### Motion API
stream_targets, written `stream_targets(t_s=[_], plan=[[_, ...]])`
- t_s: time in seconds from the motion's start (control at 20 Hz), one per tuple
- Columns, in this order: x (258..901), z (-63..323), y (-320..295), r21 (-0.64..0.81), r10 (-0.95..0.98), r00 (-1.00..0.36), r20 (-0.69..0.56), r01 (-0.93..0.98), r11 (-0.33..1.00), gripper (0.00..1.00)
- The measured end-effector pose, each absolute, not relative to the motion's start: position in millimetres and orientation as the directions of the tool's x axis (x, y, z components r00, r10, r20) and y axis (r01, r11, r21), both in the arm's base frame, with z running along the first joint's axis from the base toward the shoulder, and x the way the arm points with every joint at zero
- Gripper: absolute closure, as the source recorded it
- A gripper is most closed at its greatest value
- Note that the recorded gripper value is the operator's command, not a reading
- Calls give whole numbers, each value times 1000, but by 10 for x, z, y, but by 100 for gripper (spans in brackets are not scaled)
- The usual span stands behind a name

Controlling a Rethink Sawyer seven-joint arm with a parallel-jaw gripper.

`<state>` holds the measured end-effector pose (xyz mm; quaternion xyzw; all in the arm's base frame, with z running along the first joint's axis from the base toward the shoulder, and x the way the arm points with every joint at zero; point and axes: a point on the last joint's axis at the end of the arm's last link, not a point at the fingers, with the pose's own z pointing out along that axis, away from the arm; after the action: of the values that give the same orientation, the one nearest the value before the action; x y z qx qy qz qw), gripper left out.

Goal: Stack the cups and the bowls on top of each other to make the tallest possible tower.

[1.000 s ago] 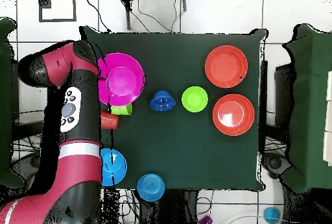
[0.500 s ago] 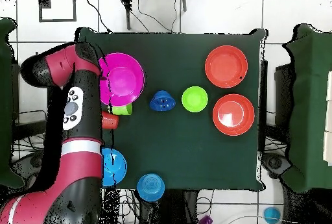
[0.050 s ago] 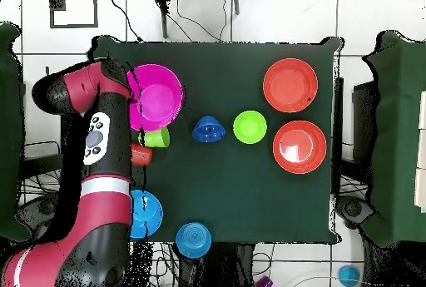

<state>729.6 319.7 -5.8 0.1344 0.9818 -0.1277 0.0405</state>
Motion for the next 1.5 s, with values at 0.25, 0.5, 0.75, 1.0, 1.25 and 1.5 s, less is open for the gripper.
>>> stream_targets(t_s=[0.25, 0.5, 0.75, 1.0, 1.25, 1.5], plan=[[7294, -84, 3205, -236, 260, -958, -121, 282, 930, 0], [7291, -108, 3199, -236, 268, -956, -117, 289, 928, 100], [7399, 124, 3178, -229, 274, -950, -147, 303, 925, 100], [7472, 289, 3214, -204, 286, -944, -164, 316, 926, 100], [7466, 270, 3238, -195, 293, -943, -159, 321, 927, 100], [7455, 259, 3258, -195, 290, -944, -160, 318, 928, 100]])
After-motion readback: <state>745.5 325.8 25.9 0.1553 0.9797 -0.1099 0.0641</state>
